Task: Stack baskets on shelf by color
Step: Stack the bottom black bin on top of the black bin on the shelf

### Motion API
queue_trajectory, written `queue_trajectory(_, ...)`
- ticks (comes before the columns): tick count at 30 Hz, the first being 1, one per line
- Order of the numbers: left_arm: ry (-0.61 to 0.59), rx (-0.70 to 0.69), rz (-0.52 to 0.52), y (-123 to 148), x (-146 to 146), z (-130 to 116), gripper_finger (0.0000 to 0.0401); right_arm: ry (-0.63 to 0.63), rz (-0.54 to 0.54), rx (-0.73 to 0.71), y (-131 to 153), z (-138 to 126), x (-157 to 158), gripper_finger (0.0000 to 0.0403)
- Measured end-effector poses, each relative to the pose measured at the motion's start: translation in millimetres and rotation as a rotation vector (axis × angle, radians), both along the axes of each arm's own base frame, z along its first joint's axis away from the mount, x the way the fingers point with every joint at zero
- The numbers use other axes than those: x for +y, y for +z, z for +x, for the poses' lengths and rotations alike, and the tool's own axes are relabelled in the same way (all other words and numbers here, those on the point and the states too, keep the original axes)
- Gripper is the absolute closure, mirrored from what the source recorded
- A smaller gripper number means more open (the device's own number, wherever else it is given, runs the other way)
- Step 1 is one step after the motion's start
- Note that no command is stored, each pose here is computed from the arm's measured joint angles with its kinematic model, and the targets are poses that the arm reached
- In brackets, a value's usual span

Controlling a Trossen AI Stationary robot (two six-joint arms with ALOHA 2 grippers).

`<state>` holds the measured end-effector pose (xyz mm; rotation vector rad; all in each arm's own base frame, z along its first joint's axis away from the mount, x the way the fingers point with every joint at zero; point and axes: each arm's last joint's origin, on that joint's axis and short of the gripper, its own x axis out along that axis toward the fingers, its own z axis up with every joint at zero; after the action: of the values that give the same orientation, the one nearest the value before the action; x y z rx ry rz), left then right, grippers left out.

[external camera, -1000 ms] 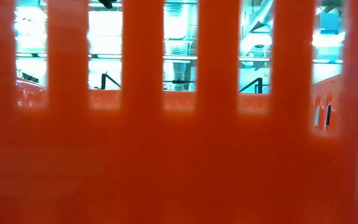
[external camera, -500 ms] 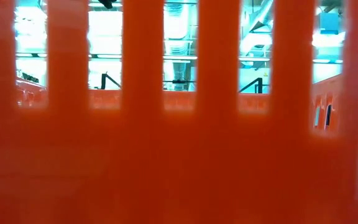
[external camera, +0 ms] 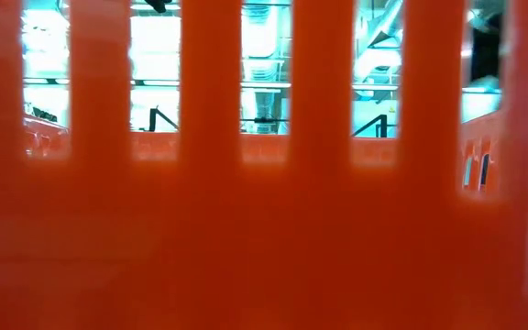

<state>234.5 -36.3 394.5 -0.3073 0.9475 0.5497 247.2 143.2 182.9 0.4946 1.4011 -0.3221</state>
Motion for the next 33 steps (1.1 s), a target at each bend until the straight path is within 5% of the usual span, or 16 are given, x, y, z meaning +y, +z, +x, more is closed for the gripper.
queue_trajectory(6, 0.0, 0.0, 0.0, 0.0, 0.0, 0.0, 0.0288, 0.03, -0.091, -0.222, 48.4, 42.2, -21.5, 0.0399)
queue_trajectory(11, 0.001, 0.0, 0.0, 0.0, 0.0, 0.0, 0.0288, 0.01, -0.274, -0.357, 103.1, 69.0, -58.5, 0.04)
queue_trajectory(20, 0.013, -0.004, -0.006, 0.0, 0.0, 0.0, 0.0288, -0.223, -0.58, -0.517, 191.2, 85.0, -158.5, 0.04)
queue_trajectory(28, 0.058, -0.019, -0.03, -0.1, 0.1, -0.2, 0.0288, -0.621, -0.582, -0.466, 194.0, 67.5, -244.3, 0.04)
queue_trajectory(33, 0.061, -0.018, -0.002, 0.0, 0.8, -0.6, 0.0288, -0.703, -0.519, -0.423, 178.5, 66.2, -271.4, 0.04)
